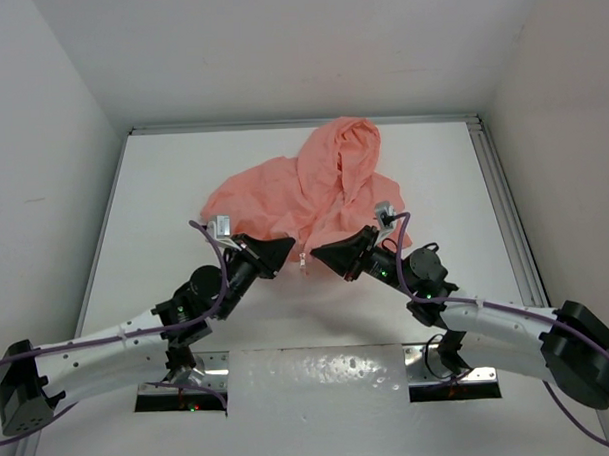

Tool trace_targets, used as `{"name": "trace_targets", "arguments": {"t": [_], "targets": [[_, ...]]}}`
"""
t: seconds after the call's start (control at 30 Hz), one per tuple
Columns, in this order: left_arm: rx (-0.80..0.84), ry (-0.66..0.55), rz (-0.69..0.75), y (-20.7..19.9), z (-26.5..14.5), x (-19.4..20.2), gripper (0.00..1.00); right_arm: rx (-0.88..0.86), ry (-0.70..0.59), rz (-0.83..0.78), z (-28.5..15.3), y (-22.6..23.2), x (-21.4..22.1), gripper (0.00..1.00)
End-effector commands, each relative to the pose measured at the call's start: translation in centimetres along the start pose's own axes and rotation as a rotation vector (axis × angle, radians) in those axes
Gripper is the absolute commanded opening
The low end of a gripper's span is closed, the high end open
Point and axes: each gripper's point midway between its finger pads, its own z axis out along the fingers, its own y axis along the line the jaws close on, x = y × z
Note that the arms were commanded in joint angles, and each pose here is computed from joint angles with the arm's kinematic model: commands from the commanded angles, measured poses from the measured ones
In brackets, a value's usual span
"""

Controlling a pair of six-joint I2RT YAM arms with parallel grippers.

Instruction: Zip up the jacket

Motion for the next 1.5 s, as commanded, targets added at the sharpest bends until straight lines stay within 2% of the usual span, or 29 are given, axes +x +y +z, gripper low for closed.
{"name": "trace_targets", "arguments": {"t": [0.0, 0.43, 0.7, 1.13, 1.47], "targets": [[0.026, -0.030, -0.026, -1.3, 0.3, -1.2, 0.00, -0.029, -0.068, -0.044, 0.4, 1.0, -2.2, 0.00], [-0.012, -0.039, -0.009, -0.3, 0.6, -0.9, 0.00, 0.033, -0.050, -0.066, 0.5, -0.1, -2.1, 0.00], [-0.169, -0.129, 0.076, 2.1, 1.1, -1.4, 0.00, 0.165, -0.016, -0.048, 0.7, -2.0, -2.0, 0.00], [-0.136, -0.133, 0.070, 1.7, 1.2, -1.3, 0.00, 0.196, 0.039, -0.080, 1.4, -2.6, -0.9, 0.00], [-0.094, -0.087, 0.059, 1.2, 1.7, 0.2, 0.00, 0.173, 0.039, -0.098, 1.7, -1.9, -1.0, 0.00]]}}
